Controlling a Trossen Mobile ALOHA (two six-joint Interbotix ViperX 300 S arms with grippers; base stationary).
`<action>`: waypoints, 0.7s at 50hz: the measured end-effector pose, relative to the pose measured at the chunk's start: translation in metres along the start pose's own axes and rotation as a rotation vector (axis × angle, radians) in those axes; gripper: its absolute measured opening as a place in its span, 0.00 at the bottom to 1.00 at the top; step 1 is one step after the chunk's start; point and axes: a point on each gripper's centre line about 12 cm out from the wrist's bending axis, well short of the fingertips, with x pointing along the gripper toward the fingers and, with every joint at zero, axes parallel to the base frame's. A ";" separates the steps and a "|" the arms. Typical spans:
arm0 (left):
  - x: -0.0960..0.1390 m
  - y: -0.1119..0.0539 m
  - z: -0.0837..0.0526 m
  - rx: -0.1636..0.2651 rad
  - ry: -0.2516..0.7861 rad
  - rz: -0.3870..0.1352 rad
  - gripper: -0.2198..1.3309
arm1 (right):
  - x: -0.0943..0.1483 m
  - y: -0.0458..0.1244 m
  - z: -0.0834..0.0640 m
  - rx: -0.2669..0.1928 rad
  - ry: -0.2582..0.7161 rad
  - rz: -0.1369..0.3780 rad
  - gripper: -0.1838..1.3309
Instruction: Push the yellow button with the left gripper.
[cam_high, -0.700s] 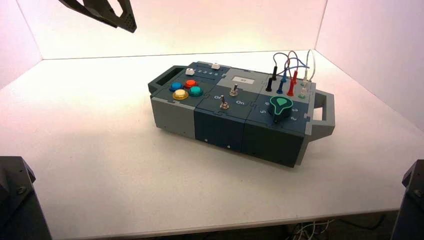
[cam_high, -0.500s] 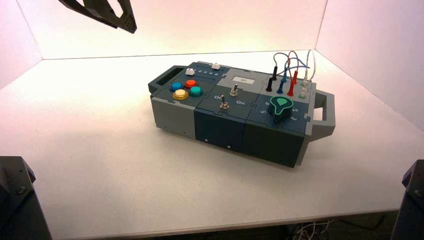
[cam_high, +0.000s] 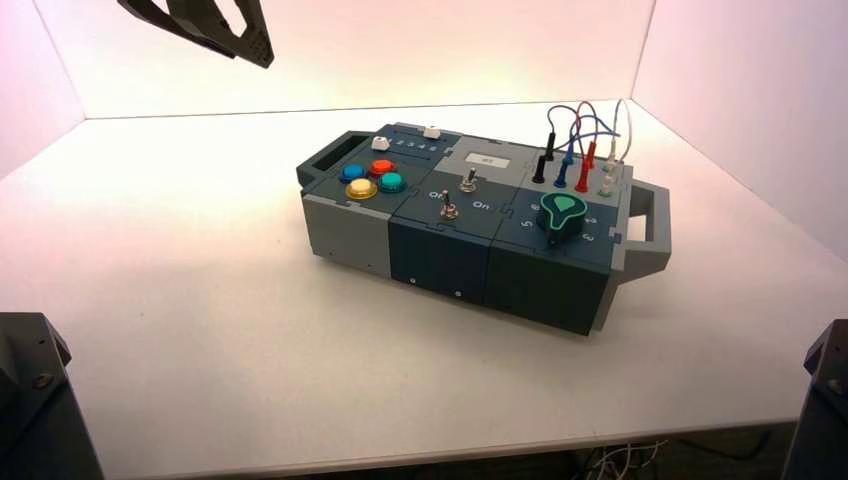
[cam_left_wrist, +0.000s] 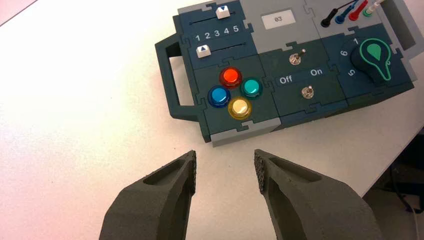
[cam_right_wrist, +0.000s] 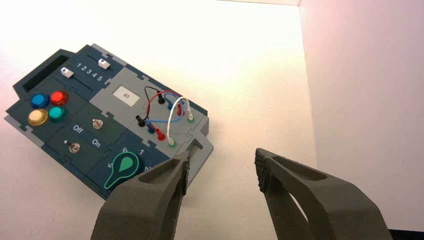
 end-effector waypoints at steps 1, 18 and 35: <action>0.000 0.000 0.000 0.000 -0.001 0.002 0.87 | -0.001 0.000 0.001 0.002 0.000 0.002 0.92; 0.004 0.000 -0.001 0.000 0.017 -0.001 0.87 | -0.007 0.013 0.018 0.045 0.250 0.114 0.91; 0.004 0.000 -0.002 0.000 0.021 -0.002 0.87 | 0.009 0.026 -0.003 0.102 0.365 0.203 0.74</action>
